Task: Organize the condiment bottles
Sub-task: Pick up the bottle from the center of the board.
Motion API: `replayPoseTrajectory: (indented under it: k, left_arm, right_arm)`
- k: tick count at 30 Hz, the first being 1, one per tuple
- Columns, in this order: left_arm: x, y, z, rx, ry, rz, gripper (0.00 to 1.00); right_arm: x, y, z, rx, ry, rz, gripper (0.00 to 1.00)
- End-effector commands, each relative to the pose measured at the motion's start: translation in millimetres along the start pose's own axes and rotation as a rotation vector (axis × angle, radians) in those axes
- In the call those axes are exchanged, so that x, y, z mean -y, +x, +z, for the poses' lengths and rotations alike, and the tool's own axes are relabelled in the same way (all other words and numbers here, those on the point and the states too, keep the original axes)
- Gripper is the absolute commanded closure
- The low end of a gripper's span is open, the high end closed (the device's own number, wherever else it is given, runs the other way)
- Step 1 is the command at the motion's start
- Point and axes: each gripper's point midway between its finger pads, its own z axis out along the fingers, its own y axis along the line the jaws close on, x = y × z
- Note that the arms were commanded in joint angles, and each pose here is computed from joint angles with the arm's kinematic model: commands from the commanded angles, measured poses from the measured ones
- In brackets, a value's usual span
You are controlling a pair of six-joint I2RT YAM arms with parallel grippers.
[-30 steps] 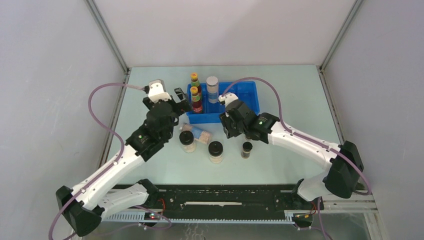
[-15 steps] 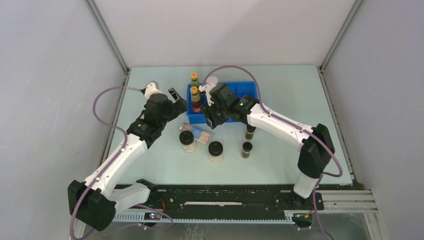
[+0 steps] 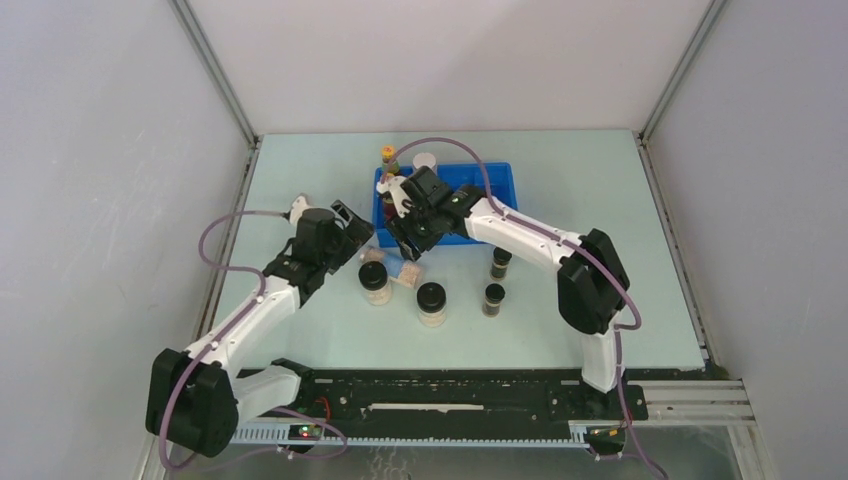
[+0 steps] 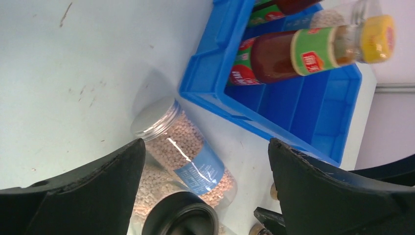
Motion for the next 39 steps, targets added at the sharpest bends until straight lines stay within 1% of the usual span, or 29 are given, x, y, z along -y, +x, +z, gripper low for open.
replayPoseTrajectory:
  k: [1,9,15,25,30,39]
  left_arm:
    - [-7,-2,8,0.028,0.009,-0.127,0.0]
    - [-24,-15,9,0.13,0.006,-0.237,0.0]
    - [-27,-24,10,0.176,0.029,-0.277,0.0]
    - [-30,-17,18,0.159,0.048,-0.319,0.0]
    - [-30,-16,21,0.151,0.059,-0.334,0.0]
    - [-33,-16,20,0.158,0.06,-0.353,0.0]
  right_arm:
    - [-5,-21,2,0.039,-0.045,-0.041,0.35]
    - [-10,-26,22,0.012,-0.077,-0.066,0.35]
    - [-12,-30,38,-0.009,-0.092,-0.073,0.36]
    - [-22,-24,66,-0.065,-0.108,-0.093,0.35]
    - [-29,-21,72,-0.093,-0.119,-0.108,0.35]
    - [-45,-9,80,-0.138,-0.151,-0.12,0.3]
